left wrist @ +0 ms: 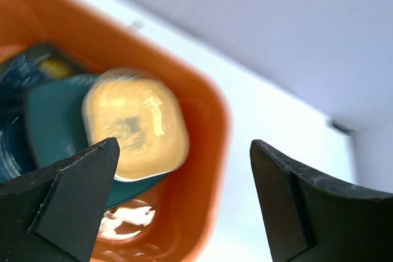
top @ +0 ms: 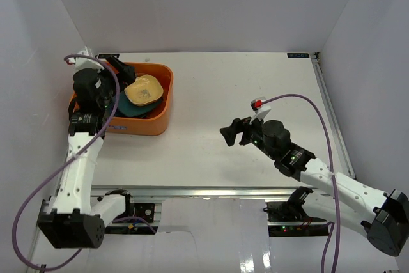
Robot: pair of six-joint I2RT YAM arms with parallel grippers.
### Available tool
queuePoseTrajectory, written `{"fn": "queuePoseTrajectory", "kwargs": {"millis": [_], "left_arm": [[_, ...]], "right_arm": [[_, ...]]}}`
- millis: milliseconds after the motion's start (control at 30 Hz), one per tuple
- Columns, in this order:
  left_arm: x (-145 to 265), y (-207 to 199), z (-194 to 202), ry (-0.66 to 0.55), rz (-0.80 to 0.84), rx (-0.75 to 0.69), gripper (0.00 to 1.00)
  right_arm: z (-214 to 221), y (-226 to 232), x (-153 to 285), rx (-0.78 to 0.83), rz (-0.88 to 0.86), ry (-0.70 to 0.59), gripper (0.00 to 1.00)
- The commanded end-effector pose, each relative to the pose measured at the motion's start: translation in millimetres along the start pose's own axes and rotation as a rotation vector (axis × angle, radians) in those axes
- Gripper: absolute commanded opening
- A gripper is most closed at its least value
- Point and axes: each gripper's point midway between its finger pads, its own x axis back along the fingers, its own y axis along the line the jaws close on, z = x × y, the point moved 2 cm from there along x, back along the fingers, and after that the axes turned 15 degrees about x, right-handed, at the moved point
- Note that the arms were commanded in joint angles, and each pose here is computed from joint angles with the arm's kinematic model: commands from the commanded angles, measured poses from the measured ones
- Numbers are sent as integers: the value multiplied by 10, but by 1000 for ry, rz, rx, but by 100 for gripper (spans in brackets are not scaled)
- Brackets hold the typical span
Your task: Place the plates into the plastic bin on the countertop
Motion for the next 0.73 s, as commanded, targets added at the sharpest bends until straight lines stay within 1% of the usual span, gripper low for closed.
{"fn": "queuePoseTrajectory", "kwargs": {"millis": [0, 33, 67, 100, 133, 167, 233, 267, 300, 367, 400, 500, 567, 700], "left_arm": [[445, -485, 78, 76, 299, -7, 98], [529, -558, 143, 109, 361, -17, 98], [624, -664, 170, 123, 442, -35, 98], [740, -700, 406, 219, 536, -62, 98], [940, -795, 436, 216, 617, -87, 98], [1052, -871, 478, 215, 690, -116, 98], [1360, -951, 692, 265, 827, -192, 98], [1463, -984, 765, 284, 863, -205, 98], [1518, -981, 802, 292, 877, -215, 98], [1611, -971, 840, 288, 878, -225, 98], [1622, -960, 840, 284, 868, -221, 98], [1637, -904, 882, 277, 844, -225, 98], [1619, -852, 947, 282, 835, -227, 98], [1584, -813, 1030, 297, 835, -219, 98]], "right_arm": [[-353, -75, 7, 20, 56, -86, 95], [-394, -97, 21, 26, 69, -96, 90], [-450, -161, 48, 37, 108, -110, 90], [-538, -204, 113, 38, 133, -138, 90], [-596, -247, 157, 38, 160, -155, 90], [-659, -335, 216, 47, 213, -177, 90], [-835, -417, 398, 56, 256, -246, 90], [-898, -479, 477, 59, 292, -272, 90], [-987, -519, 609, 55, 311, -316, 90], [-1028, -607, 749, 30, 360, -357, 90], [-1104, -632, 890, 1, 367, -411, 90], [-1056, -725, 1059, -50, 407, -483, 90], [-981, -743, 1073, -53, 411, -486, 90], [-986, -700, 1066, -51, 383, -488, 90]]}}
